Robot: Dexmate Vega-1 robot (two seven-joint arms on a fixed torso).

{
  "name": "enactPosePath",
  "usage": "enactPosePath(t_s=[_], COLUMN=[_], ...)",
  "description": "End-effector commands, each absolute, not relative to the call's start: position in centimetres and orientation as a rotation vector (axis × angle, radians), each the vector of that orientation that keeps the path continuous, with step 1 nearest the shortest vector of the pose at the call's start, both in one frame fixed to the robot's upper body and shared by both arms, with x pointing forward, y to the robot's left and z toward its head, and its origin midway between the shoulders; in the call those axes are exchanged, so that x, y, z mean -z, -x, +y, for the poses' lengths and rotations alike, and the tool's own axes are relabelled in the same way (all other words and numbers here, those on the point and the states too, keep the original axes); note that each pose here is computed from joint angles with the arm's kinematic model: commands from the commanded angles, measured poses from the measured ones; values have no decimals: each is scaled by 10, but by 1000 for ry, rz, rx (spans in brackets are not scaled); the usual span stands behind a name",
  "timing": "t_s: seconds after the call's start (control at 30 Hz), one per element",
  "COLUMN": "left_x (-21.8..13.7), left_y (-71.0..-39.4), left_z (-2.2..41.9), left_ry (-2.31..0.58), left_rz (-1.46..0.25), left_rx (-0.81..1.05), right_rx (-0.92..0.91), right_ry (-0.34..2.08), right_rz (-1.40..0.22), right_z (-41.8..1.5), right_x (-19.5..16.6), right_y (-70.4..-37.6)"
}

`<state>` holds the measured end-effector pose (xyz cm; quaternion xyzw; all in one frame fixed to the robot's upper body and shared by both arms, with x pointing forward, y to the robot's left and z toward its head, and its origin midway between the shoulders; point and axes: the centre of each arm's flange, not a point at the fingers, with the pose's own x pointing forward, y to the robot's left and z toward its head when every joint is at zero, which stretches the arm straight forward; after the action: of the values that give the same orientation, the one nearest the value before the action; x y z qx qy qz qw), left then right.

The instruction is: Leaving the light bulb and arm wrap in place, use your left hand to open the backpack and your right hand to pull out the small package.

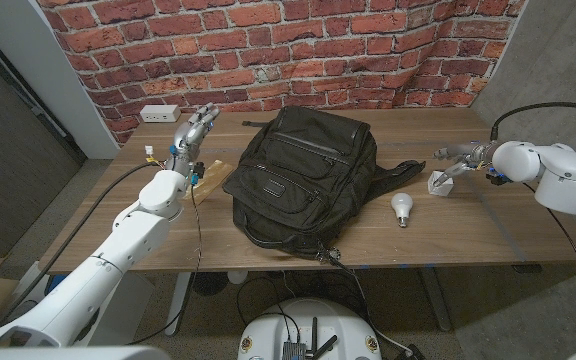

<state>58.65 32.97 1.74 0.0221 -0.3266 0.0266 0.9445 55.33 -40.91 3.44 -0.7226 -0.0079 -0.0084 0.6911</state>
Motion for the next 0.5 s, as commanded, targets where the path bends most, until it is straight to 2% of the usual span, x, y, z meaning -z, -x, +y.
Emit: enactPosePath(t_s=[0.03, 0.5], left_x=[-13, -9], left_y=[-589, -589], left_z=[336, 344], left_ry=[-46, -100], left_rz=[-651, -620], left_rx=[-49, -39], right_rx=[64, 81], right_ry=[1554, 1423], right_rz=[-109, -194], right_z=[-403, -392], right_x=[-38, -41], right_y=[-544, -539])
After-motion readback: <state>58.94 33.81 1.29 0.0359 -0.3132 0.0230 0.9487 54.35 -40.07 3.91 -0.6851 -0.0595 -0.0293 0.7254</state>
